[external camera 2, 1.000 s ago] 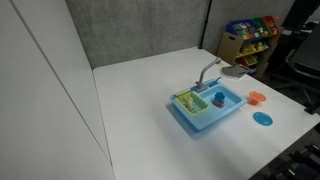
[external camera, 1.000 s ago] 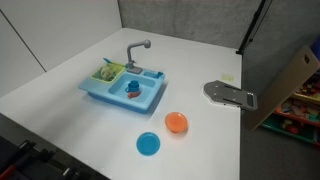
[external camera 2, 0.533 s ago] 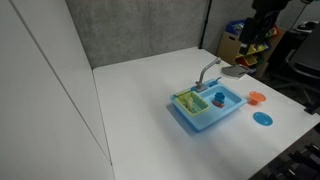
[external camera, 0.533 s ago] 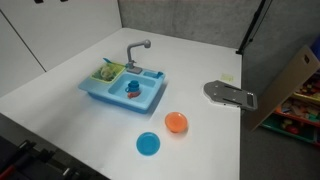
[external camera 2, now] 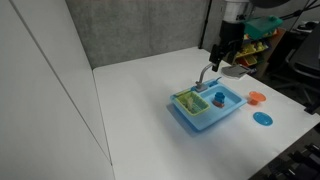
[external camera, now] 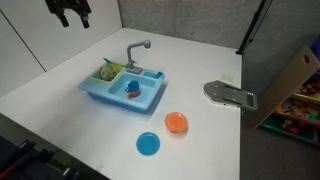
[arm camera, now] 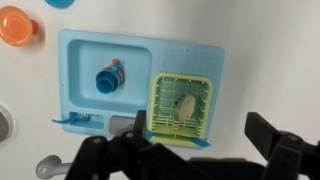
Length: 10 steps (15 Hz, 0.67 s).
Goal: Remove the white bottle from the dishes drying rack and put it on the sink worktop in front of the dishes drying rack
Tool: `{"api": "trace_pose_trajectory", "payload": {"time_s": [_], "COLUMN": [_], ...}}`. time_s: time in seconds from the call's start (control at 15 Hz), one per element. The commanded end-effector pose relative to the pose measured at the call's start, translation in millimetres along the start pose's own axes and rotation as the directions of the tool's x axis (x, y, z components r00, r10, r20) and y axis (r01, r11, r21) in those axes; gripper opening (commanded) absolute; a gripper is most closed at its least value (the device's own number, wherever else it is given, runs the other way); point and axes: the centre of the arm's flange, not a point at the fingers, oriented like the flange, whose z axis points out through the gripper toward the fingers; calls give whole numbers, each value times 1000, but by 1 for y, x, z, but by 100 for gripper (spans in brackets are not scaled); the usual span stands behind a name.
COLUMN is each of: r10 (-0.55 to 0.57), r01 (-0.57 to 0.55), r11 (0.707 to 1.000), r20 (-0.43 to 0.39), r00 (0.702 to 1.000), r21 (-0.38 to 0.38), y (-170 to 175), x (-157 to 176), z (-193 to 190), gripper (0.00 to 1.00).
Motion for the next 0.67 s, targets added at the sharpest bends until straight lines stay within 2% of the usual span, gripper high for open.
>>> {"api": "trace_pose_trajectory", "payload": {"time_s": [0.0,0.47,0.6], "r10": [34,127,157], "r01": [-34,-131,-160], "r11": [999,988,984], "r20": [2,41,44], "r00": [999,991,987], "r21": [29,87,77], "y": [-5,-7,-6], "x": [35,67,69], "z": [26,93,110], "gripper": [100,100,100]}}
